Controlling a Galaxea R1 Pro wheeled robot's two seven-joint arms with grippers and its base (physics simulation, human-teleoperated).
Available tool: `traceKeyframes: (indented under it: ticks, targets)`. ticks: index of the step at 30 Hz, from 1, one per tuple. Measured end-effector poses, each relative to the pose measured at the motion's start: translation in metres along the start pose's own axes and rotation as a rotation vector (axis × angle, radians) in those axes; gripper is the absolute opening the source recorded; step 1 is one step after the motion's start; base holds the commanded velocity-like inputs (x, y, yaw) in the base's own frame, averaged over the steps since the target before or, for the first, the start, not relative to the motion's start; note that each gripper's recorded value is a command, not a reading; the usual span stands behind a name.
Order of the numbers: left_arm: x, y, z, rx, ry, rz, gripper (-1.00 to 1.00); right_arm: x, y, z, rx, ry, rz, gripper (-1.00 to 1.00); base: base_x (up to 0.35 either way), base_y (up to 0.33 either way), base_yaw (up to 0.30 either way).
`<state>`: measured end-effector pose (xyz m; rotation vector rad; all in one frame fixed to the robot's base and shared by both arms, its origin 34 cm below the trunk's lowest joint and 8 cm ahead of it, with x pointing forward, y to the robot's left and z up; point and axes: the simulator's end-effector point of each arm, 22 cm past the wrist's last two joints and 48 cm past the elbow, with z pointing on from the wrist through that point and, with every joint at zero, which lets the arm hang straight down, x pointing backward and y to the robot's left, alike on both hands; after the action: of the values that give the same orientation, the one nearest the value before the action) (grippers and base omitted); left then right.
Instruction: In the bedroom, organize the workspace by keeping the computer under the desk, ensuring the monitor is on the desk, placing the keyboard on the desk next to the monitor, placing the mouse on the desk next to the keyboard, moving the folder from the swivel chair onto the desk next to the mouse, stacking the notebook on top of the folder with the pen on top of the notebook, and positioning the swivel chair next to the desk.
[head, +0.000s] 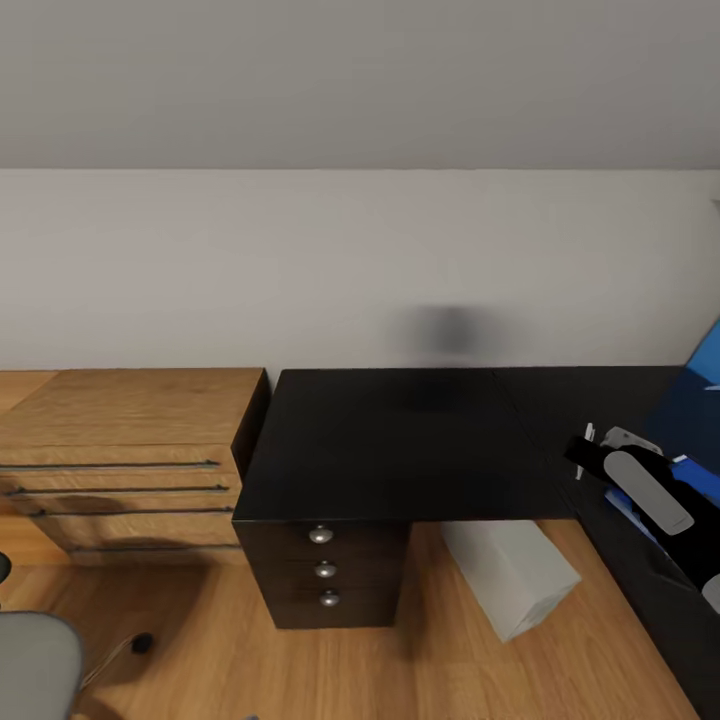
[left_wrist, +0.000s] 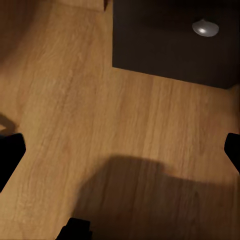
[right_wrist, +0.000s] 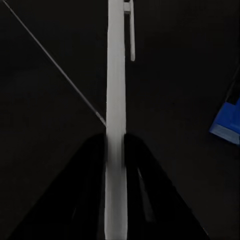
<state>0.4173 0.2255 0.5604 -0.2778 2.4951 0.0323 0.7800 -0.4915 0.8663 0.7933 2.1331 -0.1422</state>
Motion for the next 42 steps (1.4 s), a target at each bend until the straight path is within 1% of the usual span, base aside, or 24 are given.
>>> traceKeyframes:
  ticks: [18,20,21,30,35,37,40,42]
  targets:
    - [-0.007,-0.001,-0.001,0.003,-0.018,-0.002,1.0,-0.01,0.001,-0.008,-0.003,-0.023,-0.006,-1.0,0.003,-0.003,-0.266]
    - [-0.008,-0.001,-0.001,0.003,-0.02,-0.002,1.0,-0.013,0.0,-0.009,0.002,-0.035,-0.018,-1.0,0.119,-0.129,-0.232]
    - [-0.008,-0.001,-0.001,0.004,-0.022,-0.001,1.0,-0.019,-0.003,-0.01,0.019,-0.062,-0.054,-1.0,0.175,-0.189,-0.127]
    - [-0.01,-0.002,-0.001,0.005,-0.025,-0.001,1.0,-0.02,-0.007,-0.008,0.036,-0.073,-0.078,-1.0,0.07,-0.083,-0.029]
    - [-0.01,-0.002,-0.001,0.006,-0.025,-0.001,1.0,-0.028,-0.015,-0.008,0.076,-0.116,-0.149,-1.0,0.152,-0.232,-0.001]
    - [-0.01,-0.002,-0.001,0.005,-0.025,-0.001,1.0,-0.031,-0.017,-0.008,0.085,-0.13,-0.168,-1.0,0.075,-0.13,0.0]
    - [-0.01,-0.002,-0.001,0.004,-0.025,-0.001,1.0,-0.029,-0.019,-0.006,0.094,-0.13,-0.179,-1.0,0.026,-0.046,0.0]
    - [-0.01,-0.001,-0.001,0.002,-0.025,-0.002,1.0,-0.021,-0.031,0.0,0.122,-0.109,-0.186,-1.0,0.007,-0.013,0.0]
